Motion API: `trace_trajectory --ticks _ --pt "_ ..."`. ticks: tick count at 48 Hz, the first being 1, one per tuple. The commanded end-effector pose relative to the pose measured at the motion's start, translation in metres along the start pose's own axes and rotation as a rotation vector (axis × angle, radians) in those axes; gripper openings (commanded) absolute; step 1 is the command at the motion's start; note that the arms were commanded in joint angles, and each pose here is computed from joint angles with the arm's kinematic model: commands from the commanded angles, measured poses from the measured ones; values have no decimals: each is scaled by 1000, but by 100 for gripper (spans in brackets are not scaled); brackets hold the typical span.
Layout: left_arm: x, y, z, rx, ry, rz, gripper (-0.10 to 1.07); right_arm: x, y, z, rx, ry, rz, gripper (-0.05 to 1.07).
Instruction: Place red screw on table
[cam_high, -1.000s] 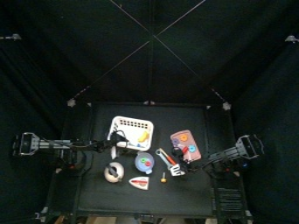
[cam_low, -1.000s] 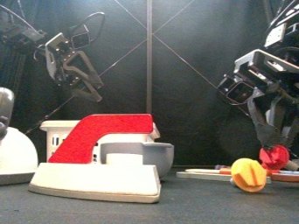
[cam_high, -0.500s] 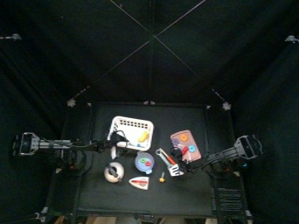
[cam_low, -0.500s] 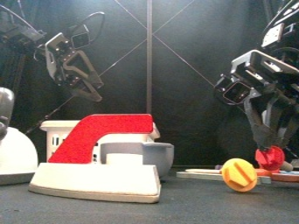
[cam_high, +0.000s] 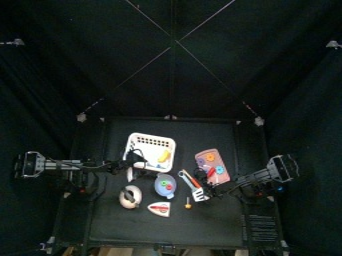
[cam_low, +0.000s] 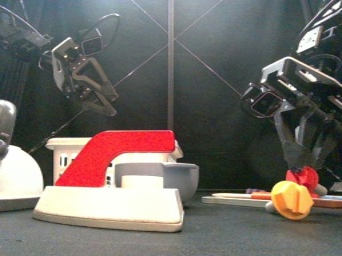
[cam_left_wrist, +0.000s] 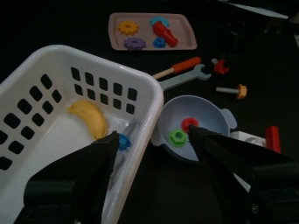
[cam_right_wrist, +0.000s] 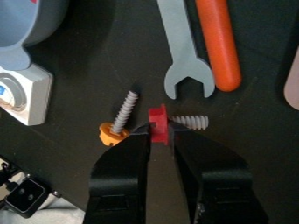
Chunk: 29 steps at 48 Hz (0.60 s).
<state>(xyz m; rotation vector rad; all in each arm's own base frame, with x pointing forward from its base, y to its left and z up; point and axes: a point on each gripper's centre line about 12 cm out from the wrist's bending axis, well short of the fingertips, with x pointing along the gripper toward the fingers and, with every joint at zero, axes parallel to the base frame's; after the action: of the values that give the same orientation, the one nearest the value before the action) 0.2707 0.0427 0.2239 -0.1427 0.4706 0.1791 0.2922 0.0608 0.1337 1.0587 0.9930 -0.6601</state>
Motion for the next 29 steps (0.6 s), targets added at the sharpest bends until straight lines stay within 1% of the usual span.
trace_trajectory --ticks 1,7,29 --pt "-1 0 6 -1 -17 -3 97 -6 9 2 3 -6 33 72" --pt "-1 0 5 -1 -15 -3 97 -6 10 3 2 -7 36 75" --pt "-1 0 5 -1 -15 -2 97 -2 9 1 3 -1 24 75"
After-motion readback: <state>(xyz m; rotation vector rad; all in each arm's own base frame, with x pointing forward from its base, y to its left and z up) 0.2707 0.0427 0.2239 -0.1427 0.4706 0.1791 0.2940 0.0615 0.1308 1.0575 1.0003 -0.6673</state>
